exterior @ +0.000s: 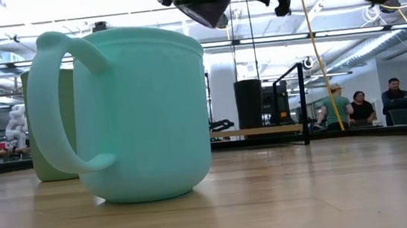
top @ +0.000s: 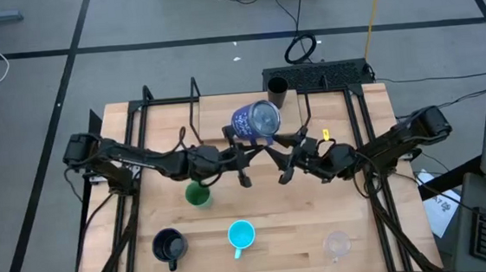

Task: Stack small to large cups/mugs on shelf
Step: Put the purple mug on the shelf

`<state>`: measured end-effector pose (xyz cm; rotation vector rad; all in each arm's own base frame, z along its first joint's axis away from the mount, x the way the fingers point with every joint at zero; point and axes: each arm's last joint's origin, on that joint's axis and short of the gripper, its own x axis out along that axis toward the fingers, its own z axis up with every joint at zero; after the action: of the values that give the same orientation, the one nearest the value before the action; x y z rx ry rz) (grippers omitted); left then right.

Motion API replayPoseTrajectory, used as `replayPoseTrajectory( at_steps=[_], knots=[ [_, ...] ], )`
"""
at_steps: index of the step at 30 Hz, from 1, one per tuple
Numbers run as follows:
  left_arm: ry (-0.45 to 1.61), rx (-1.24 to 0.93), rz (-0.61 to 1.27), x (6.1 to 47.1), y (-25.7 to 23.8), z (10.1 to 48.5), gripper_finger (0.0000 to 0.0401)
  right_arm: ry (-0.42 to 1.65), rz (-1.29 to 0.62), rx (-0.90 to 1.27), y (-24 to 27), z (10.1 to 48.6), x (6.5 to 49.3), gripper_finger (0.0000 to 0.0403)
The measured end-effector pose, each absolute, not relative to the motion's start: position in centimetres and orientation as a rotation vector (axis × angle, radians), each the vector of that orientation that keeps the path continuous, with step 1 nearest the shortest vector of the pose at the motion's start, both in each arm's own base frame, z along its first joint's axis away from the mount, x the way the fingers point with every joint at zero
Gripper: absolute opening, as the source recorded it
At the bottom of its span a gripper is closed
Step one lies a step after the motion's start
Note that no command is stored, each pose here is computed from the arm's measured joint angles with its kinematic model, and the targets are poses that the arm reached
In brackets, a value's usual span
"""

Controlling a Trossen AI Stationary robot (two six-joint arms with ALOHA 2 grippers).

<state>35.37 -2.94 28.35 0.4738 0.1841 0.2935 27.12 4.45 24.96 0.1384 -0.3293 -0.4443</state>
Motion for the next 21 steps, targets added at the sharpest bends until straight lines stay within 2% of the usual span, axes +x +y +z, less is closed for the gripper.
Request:
replayPoseTrajectory(
  at_steps=[5, 21],
  knots=[
    [0.152, 0.435, 0.206, 35.4, -2.7, 28.6, 0.0008, -0.269, -0.428, 0.099, 5.2, 25.8, 26.1, 0.0209],
    [0.071, 0.298, -0.141, 33.5, -1.0, 31.0, 0.0008, -0.099, -0.366, -0.032, 5.8, 27.2, 23.4, 0.0208]
  ],
)
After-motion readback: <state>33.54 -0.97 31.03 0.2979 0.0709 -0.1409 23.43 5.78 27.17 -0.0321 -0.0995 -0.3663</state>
